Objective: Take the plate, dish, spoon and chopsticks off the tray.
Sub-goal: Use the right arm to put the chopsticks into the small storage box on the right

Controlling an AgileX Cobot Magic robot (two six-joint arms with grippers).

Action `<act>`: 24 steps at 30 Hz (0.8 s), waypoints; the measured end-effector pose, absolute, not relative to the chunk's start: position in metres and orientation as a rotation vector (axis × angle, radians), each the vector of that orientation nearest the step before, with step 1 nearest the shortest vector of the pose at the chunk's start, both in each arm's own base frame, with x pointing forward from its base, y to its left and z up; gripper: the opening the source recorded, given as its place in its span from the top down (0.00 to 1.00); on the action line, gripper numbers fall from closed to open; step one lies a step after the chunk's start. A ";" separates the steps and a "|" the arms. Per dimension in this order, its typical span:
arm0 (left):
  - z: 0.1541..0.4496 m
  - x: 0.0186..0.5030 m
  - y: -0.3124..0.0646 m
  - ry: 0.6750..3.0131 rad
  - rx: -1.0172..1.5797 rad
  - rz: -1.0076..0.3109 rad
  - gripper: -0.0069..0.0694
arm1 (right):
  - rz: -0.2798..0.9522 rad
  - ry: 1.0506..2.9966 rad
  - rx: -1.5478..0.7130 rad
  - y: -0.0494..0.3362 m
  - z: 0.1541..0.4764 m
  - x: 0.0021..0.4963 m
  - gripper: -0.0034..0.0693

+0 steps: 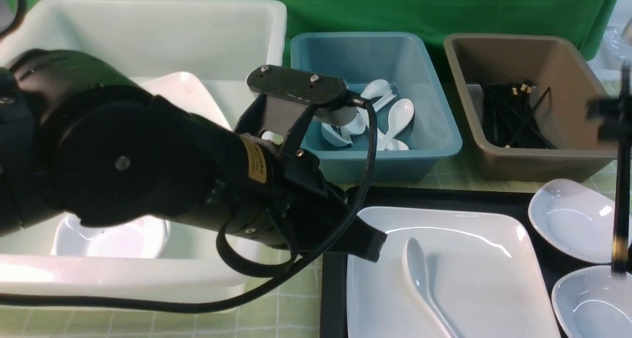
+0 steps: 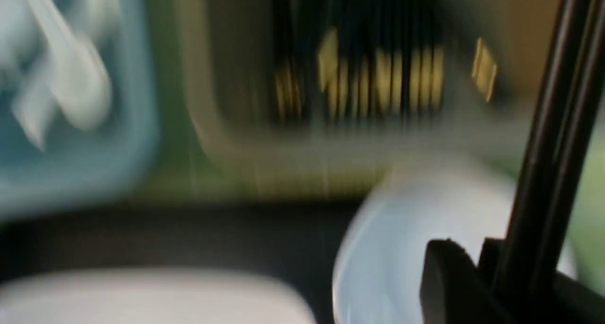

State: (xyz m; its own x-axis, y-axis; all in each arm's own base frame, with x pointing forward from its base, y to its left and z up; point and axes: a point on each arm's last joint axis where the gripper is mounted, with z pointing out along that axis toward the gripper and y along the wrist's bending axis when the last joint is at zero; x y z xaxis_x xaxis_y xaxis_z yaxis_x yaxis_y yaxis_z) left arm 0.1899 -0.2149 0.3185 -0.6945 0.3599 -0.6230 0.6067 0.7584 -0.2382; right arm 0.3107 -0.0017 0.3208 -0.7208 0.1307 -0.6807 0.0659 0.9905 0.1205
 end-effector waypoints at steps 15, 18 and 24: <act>0.350 0.227 -0.242 1.745 0.653 -0.649 0.91 | 0.154 1.827 0.239 -0.010 0.321 0.446 0.81; 0.345 0.235 -0.251 1.719 0.651 -0.647 0.91 | 0.149 1.804 0.245 -0.011 0.298 0.462 0.81; 0.333 0.237 -0.253 1.788 0.681 -0.625 0.91 | 0.150 1.876 0.262 -0.011 0.266 0.473 0.64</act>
